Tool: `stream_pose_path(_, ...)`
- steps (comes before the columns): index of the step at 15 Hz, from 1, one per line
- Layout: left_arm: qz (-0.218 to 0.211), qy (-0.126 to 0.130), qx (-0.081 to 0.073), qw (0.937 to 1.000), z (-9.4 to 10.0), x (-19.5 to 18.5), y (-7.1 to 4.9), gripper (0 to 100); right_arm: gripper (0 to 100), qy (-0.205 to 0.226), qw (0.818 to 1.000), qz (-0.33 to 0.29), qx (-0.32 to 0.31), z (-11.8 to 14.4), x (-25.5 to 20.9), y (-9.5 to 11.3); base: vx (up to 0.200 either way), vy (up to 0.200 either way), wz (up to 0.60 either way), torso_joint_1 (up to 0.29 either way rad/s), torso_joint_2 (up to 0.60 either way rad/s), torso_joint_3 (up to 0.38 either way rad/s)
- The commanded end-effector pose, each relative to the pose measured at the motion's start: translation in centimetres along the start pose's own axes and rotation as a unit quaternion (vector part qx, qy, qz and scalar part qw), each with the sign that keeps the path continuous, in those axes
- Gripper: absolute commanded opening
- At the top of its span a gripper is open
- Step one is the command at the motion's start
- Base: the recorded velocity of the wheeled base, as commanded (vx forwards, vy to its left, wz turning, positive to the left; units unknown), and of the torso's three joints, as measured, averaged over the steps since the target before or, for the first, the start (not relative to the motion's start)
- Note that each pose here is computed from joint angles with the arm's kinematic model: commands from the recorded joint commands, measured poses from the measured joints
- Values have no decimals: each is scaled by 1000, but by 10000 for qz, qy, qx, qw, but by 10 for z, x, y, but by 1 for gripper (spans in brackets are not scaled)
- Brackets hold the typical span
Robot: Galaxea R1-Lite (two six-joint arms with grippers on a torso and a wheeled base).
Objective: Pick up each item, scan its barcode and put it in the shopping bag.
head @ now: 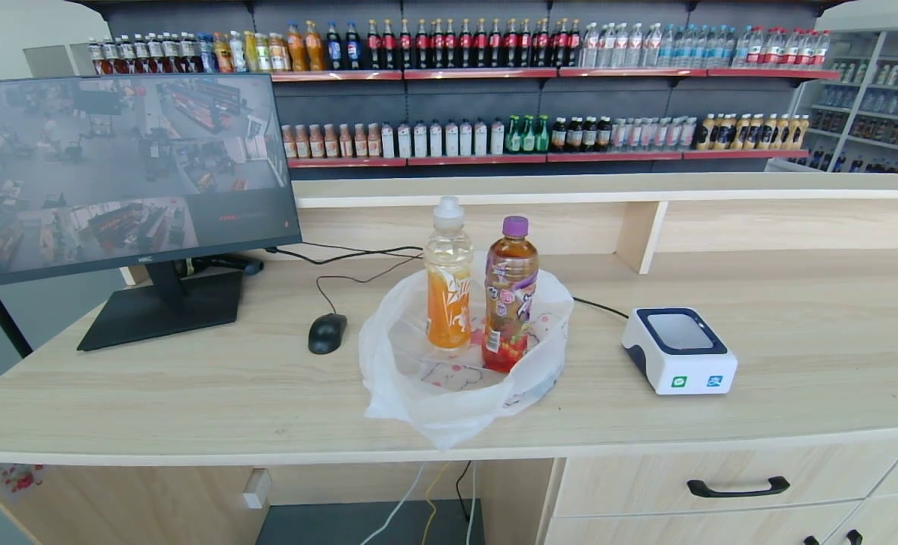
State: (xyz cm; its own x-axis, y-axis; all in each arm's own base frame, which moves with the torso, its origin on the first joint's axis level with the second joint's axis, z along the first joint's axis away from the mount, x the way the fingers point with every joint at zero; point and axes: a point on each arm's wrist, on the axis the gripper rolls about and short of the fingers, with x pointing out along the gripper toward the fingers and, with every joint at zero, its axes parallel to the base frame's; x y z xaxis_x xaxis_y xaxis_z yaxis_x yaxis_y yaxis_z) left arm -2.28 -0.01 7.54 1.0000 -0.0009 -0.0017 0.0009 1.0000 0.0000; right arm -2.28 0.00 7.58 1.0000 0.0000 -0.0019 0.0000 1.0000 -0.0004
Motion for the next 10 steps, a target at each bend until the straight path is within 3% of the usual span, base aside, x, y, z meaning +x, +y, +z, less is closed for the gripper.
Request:
stream_pose_path(1,-3,-9,0,10000,0,0,0,100,100,-10,10000,0,2,0,0,0,-200,0,0,2,-2,2)
stream_pose_path(7,4,-9,0,10000,0,0,0,100,100,-10,10000,0,2,0,0,0,0,0,0,0,0,0)
stream_pose_path(10,-3,-9,0,10000,0,0,0,100,100,-10,10000,0,2,0,0,0,0,-200,0,-3,1,1)
